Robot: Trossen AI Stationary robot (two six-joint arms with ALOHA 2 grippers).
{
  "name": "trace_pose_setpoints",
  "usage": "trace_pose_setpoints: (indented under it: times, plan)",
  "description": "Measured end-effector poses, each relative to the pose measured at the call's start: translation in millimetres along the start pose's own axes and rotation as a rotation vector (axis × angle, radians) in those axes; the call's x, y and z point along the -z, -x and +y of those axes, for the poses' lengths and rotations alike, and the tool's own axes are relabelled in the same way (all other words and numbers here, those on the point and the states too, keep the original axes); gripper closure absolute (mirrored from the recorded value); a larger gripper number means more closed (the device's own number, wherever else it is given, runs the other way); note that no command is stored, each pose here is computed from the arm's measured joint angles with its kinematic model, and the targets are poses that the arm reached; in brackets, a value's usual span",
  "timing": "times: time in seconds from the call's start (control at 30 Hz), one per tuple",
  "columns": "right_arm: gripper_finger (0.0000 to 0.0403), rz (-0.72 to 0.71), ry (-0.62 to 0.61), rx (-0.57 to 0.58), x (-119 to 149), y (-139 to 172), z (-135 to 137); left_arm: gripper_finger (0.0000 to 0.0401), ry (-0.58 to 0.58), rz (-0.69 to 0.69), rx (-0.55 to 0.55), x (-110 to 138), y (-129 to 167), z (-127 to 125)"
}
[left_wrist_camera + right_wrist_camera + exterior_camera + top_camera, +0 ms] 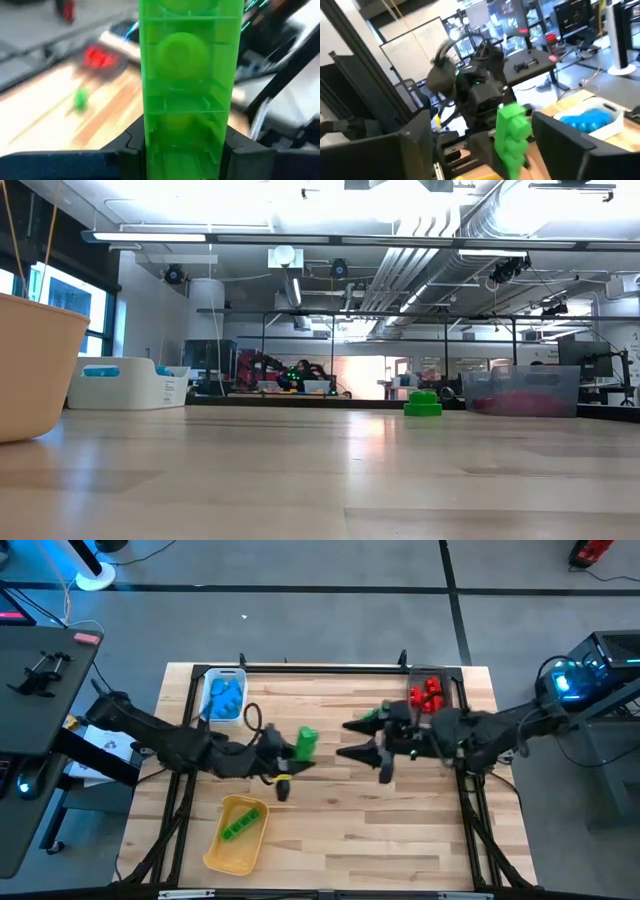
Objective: Sort blocks
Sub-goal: Put the green game piece into the yellow bin
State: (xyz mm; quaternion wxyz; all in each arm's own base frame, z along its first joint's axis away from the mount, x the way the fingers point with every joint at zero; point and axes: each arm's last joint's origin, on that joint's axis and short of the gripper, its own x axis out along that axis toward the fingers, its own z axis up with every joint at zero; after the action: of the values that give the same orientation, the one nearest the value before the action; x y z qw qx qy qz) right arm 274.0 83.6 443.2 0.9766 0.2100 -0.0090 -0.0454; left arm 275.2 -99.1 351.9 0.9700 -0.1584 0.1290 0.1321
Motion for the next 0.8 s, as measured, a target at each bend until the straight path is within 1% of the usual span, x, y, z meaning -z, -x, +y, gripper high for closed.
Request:
trace_pose_setpoints:
  times: [0.1,0.2,0.3,0.43,0.53,0.63,0.73,0.8]
  plan:
    - [0.0155,0.022,0.016,0.014,-6,12,-4,0.0297,0.039,0.164,-0.072,14,25,9]
    - [0.0154,0.084,0.028,0.041,-2,17,-8,0.0297,0.114,0.319,-0.126,40,48,9]
    - [0.0154,0.147,0.018,0.074,4,18,-11,0.0297,0.232,0.425,-0.121,73,68,-4]
    - [0.0153,0.211,0.020,0.144,15,12,-16,0.0297,0.410,0.548,-0.099,129,90,-27]
    - [0.0153,0.229,0.034,0.166,20,7,-18,0.0297,0.544,0.611,-0.106,169,104,-44]
    - [0.0153,0.242,0.041,0.170,22,4,-20,0.0297,0.613,0.682,-0.133,200,112,-58]
    - [0.0153,0.243,0.042,0.180,23,2,-22,0.0297,0.652,0.704,-0.139,217,113,-66]
    - [0.0153,0.244,0.041,0.178,23,2,-22,0.0296,0.666,0.700,-0.158,221,110,-66]
